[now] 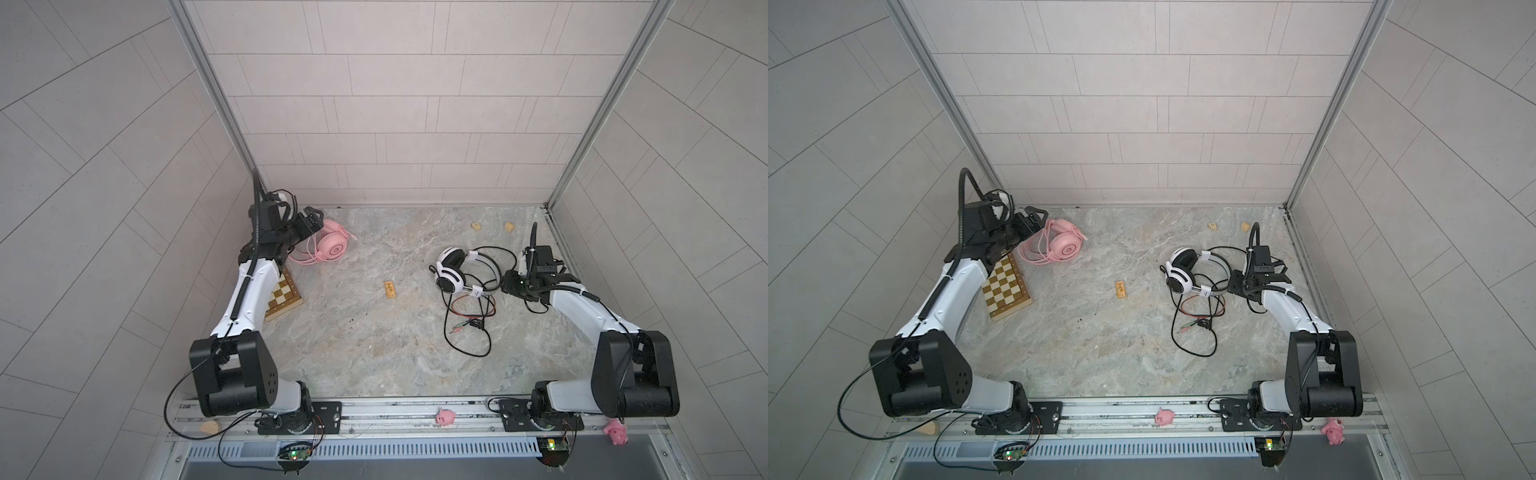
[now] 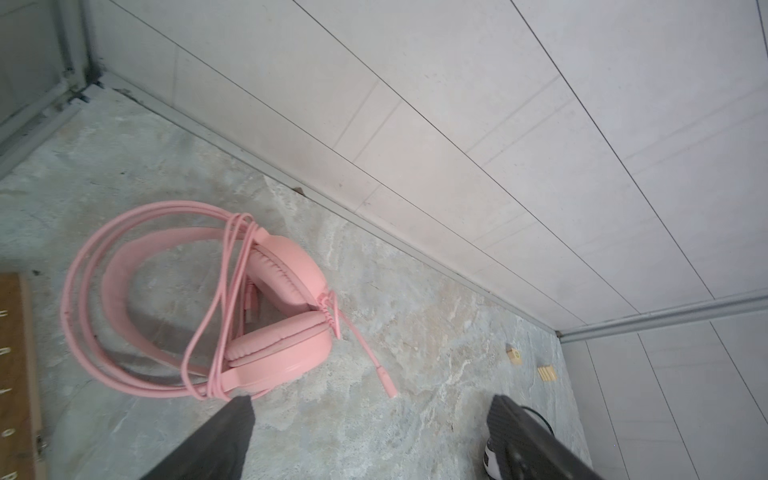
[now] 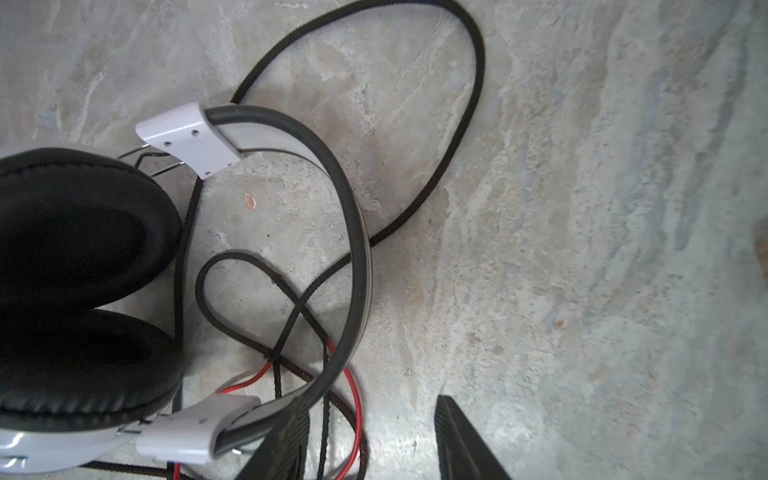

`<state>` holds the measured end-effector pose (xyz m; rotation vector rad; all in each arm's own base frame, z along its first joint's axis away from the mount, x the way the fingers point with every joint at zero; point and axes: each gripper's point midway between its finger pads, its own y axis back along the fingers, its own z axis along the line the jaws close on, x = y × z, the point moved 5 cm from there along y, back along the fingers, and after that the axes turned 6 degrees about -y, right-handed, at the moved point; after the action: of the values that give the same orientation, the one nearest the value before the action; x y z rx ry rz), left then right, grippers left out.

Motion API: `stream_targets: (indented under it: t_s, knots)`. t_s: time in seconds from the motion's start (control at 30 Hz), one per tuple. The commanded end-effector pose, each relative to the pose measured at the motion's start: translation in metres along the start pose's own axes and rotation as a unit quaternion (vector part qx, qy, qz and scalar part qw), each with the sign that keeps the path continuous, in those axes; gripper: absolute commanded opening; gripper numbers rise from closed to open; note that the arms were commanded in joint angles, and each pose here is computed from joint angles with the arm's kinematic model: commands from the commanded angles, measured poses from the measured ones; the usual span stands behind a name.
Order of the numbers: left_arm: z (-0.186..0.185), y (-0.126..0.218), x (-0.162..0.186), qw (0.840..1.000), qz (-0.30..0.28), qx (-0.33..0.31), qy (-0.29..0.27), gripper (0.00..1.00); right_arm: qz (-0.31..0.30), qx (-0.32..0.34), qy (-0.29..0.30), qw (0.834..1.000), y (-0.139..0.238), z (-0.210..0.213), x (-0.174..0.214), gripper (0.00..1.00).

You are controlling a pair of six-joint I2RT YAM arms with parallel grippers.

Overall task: Wrap the headphones
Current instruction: 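Grasp the white headset band with the right gripper and lift it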

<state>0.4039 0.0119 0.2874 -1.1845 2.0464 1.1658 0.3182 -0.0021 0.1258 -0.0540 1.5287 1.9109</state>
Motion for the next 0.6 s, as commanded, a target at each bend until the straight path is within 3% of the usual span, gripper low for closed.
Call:
stream_targets:
  t_s: [0.0,0.13,0.33,0.47,0.57]
  knots:
    - [-0.021,-0.004,0.000,0.999,0.001,0.032,-0.045,0.93,0.030,-0.025,-0.012,0.999,-0.012,0.013,-0.009,0.49]
    - [-0.042,-0.014,0.014,0.995,0.026,0.062,-0.071,0.91,0.061,-0.031,-0.009,0.998,-0.039,0.017,-0.013,0.47]
    - [-0.067,-0.029,0.039,0.987,0.075,0.083,-0.112,0.91,0.089,0.015,0.010,0.996,-0.062,0.008,-0.015,0.40]
    - [-0.078,-0.034,0.048,0.983,0.091,0.100,-0.122,0.90,0.087,0.012,0.015,0.996,-0.063,0.009,-0.016,0.16]
    - [-0.082,-0.036,0.053,0.981,0.099,0.101,-0.130,0.90,0.065,0.014,0.030,0.997,-0.047,0.018,-0.025,0.08]
